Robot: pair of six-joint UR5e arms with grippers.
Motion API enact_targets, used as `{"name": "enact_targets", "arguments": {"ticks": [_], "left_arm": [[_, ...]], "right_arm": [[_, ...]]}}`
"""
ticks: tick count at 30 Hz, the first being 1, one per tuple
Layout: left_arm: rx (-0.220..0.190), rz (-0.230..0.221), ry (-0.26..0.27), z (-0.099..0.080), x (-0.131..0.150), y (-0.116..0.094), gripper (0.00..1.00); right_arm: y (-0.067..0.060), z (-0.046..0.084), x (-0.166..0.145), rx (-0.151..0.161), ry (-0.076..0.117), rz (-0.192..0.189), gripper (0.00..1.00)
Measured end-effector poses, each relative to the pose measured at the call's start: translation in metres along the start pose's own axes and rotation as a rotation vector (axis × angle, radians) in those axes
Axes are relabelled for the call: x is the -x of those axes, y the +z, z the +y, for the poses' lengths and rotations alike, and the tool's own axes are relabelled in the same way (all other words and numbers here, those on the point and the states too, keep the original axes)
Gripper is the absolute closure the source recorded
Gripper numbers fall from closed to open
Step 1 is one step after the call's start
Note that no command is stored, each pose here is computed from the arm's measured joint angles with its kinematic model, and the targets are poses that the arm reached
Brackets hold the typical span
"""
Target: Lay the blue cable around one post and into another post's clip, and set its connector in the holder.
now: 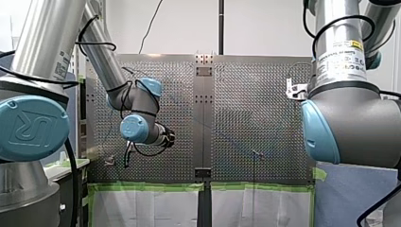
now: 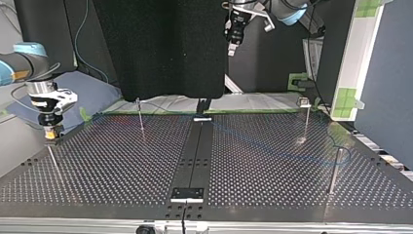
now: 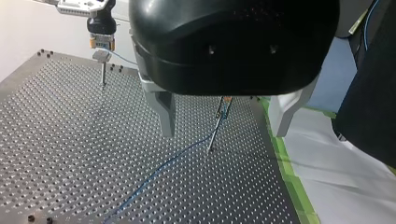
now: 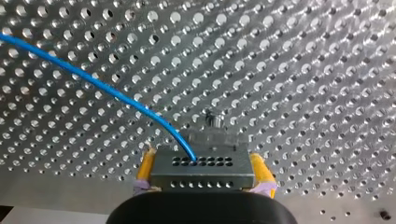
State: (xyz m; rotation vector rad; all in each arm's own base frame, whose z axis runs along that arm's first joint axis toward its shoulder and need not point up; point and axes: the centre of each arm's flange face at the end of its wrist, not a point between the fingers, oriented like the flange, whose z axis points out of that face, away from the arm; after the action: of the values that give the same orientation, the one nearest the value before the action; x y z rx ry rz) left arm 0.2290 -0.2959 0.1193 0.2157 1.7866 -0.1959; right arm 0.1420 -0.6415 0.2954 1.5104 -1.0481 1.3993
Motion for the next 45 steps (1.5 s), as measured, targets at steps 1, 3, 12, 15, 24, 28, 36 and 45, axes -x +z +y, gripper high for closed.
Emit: {"name": "enact_targets", "arguments": {"ticks": [1,3,12,15,24,28,36,45], "left_arm": [[0.001,0.000,0.000,0.000,0.000,0.000,0.00],[0.002,0.000,0.000,0.001,0.000,0.001,0.00],[0.005,0.000,0.001,0.001,0.000,0.001,0.00],[0.005,0.001,0.002,0.001,0.000,0.001,0.00],[0.006,0.001,0.002,0.002,0.000,0.001,0.00],[0.007,0.001,0.002,0.002,0.000,0.001,0.00],[0.012,0.001,0.000,0.003,0.001,0.002,0.00],[0.015,0.001,0.000,0.005,0.001,0.003,0.00]], "right_arm": [[0.000,0.002,0.000,0.000,0.000,0.001,1.00],[0.000,0.006,-0.001,0.000,0.001,0.001,1.00],[0.001,0.020,-0.007,0.014,-0.001,0.004,1.00],[0.003,0.023,-0.008,0.013,-0.001,0.005,1.00],[0.015,0.024,0.006,-0.025,-0.004,-0.013,1.00],[0.017,0.022,0.006,-0.054,-0.006,-0.006,1.00],[0.020,0.022,0.004,-0.082,-0.002,0.019,1.00],[0.022,0.024,0.003,-0.083,0.000,0.044,1.00]]}}
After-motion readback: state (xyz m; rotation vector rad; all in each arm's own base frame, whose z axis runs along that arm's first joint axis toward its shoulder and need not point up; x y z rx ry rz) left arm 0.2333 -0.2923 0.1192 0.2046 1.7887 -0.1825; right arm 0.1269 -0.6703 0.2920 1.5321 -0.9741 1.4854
